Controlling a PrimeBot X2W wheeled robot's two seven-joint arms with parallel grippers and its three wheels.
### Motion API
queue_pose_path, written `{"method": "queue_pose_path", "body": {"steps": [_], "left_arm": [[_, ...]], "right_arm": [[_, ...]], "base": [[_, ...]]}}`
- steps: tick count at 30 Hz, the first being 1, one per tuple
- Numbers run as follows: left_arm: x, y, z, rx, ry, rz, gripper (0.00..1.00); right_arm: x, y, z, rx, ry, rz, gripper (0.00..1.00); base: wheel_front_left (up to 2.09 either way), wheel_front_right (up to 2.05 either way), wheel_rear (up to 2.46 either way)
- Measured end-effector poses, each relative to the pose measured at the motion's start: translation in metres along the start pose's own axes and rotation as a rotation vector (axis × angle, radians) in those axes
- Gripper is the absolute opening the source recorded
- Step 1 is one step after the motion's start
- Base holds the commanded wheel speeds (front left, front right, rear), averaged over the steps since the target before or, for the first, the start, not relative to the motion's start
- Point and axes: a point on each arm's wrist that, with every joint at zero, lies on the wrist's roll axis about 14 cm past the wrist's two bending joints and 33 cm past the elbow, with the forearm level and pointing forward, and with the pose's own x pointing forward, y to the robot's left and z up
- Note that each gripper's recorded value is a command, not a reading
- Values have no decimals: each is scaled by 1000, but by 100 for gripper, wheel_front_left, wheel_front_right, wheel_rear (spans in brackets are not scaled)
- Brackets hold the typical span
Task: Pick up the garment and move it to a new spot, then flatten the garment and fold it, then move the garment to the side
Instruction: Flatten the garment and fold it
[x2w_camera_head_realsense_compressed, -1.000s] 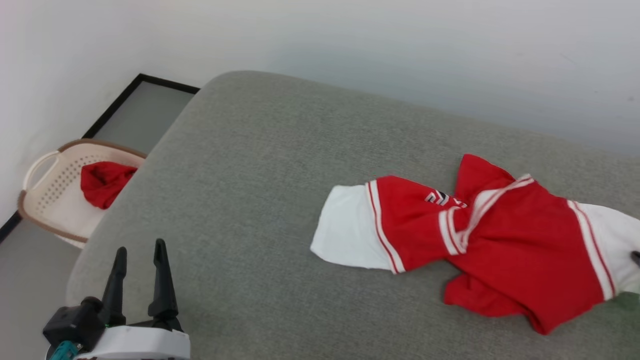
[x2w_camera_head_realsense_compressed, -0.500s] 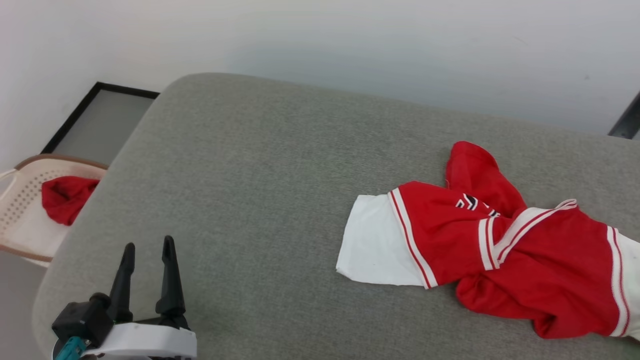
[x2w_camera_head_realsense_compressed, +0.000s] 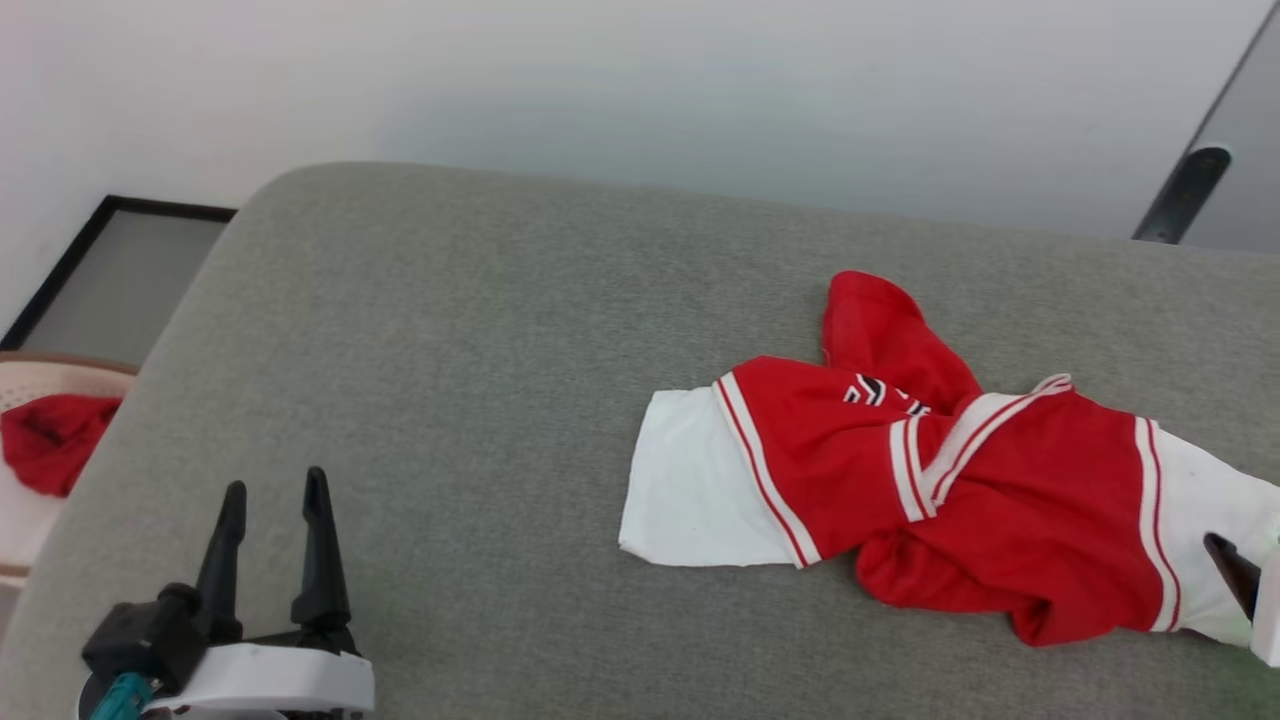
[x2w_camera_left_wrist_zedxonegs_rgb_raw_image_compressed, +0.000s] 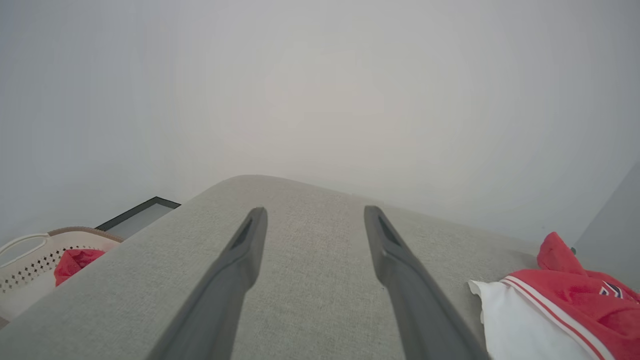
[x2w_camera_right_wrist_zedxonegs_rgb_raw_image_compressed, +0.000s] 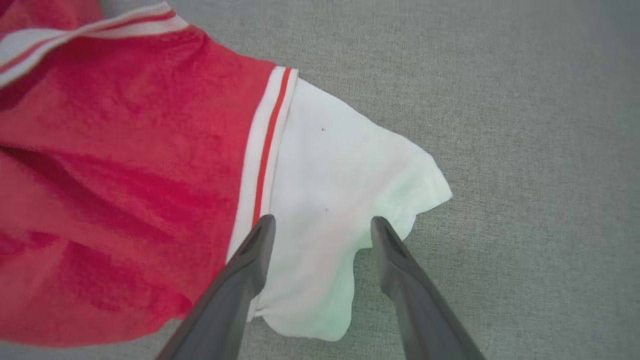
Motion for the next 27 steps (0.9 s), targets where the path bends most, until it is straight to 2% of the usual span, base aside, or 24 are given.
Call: {"method": "queue_pose_path", "body": {"steps": [8,18,21,27], "left_arm": [[10,-19,-3,8,3,-59,100],[19,-62,-12,15,28,-212,100],[21,-75,-21,7,55,-270,100],[19,-114,-52,-56,214,-435,100]], "right_arm": [[-20,-6,21,10,-185,1,100],[-44,-3,54,-22,-529,-33,100],[-53,-4,58,-31,-632,-56,100],[-57,-8,42,22,-704,-97,100]], "base": [[0,0,0],[0,0,0],[0,0,0],[0,0,0]]}}
